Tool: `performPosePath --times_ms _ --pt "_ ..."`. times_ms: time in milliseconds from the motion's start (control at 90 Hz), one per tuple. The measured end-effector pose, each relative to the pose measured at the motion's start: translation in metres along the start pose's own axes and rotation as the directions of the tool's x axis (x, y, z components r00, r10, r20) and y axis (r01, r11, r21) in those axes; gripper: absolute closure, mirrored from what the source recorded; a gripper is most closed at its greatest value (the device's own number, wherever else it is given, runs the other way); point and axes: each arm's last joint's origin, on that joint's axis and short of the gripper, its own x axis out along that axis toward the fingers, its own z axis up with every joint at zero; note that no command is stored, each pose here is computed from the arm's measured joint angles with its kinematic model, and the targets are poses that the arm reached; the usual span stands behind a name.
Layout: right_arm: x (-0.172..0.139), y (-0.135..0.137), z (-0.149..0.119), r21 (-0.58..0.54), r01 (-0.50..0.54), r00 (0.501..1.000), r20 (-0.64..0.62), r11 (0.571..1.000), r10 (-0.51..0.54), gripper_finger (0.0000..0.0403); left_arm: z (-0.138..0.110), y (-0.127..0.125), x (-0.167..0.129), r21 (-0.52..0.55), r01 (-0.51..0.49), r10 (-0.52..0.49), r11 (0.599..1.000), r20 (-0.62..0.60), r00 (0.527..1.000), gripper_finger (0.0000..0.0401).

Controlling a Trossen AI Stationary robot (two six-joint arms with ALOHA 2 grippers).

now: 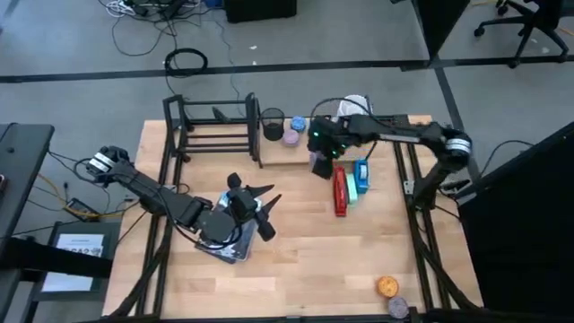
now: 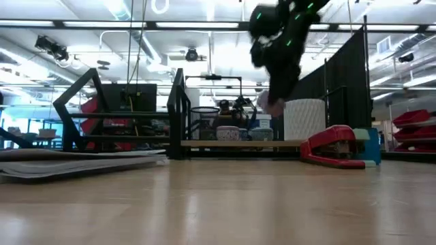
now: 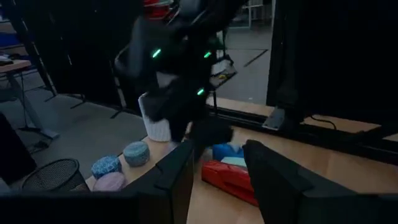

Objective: Stock shelves
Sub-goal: Put the white scented candle on the shelf

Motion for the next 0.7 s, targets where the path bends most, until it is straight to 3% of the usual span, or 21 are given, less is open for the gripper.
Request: performPosePath --times_ms 133,356,700 --pt "0.021 -0.013 0.018 -0.014 0.057 0.994 -0.094 0.998 -0.058 0.0146 0.0 0.0 0.001 -0.005 -0.003 0.003 1.0 0.0 1.0 0.0274" --pt "0.044 -0.014 0.032 -0.069 0.099 0.985 -0.137 0.993 -0.107 0.0099 0.0 0.0 -0.001 -0.023 0.003 -0.003 1.0 -0.002 1.0 0.0274" --pt "0.029 -0.017 0.036 -0.056 0.233 0.969 -0.068 0.971 -0.237 0.0103 -0.001 -0.001 -0.001 -0.054 0.036 -0.036 0.998 -0.01 0.999 0.0274"
